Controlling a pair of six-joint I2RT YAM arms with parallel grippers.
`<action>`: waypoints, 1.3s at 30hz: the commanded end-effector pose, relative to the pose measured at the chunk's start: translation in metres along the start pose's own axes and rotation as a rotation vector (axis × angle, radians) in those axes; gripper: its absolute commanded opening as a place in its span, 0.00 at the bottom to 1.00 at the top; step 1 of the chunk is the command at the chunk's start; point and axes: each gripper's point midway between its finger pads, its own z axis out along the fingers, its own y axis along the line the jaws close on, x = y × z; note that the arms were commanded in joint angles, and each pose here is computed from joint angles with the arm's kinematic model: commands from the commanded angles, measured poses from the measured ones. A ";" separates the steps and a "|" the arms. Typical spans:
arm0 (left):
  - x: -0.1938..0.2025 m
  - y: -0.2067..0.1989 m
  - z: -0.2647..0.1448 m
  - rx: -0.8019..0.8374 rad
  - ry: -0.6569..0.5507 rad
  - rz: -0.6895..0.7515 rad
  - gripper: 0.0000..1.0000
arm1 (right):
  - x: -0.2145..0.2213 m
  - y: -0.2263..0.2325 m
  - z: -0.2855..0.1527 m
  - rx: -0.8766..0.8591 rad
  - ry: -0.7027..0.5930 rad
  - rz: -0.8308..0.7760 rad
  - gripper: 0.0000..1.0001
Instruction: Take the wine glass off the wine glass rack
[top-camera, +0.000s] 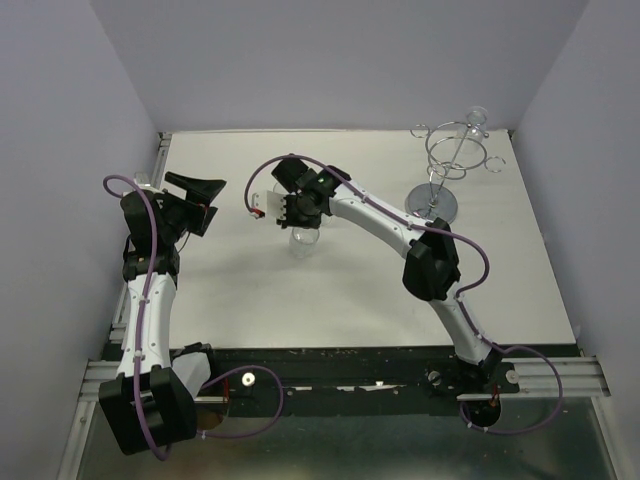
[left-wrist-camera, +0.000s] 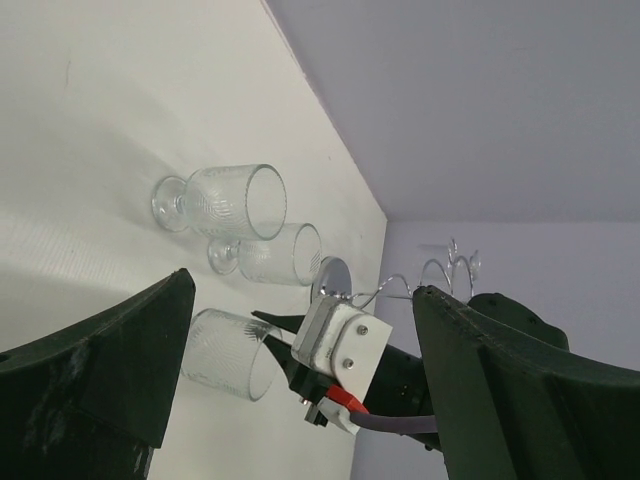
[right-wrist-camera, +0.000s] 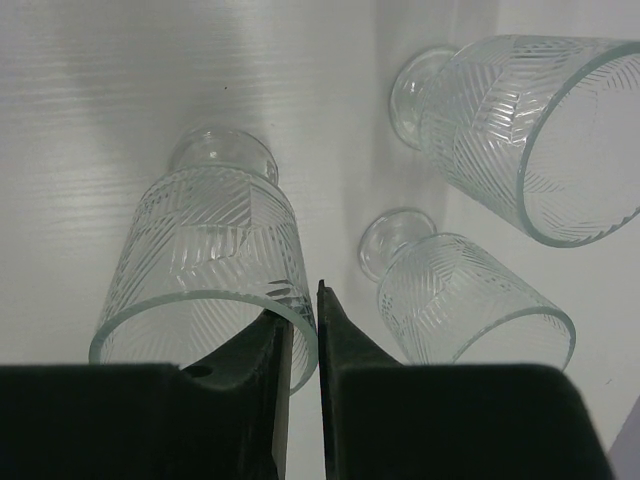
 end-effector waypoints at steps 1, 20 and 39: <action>-0.004 0.007 0.000 -0.025 -0.022 0.030 0.99 | -0.003 -0.001 -0.010 0.025 -0.005 0.020 0.21; 0.009 0.007 0.000 -0.012 0.037 0.429 0.99 | -0.030 -0.027 -0.072 0.158 -0.123 0.056 0.49; 0.130 0.023 0.040 -0.039 0.450 1.213 0.99 | 0.136 -0.068 -0.270 0.583 -0.064 0.471 1.00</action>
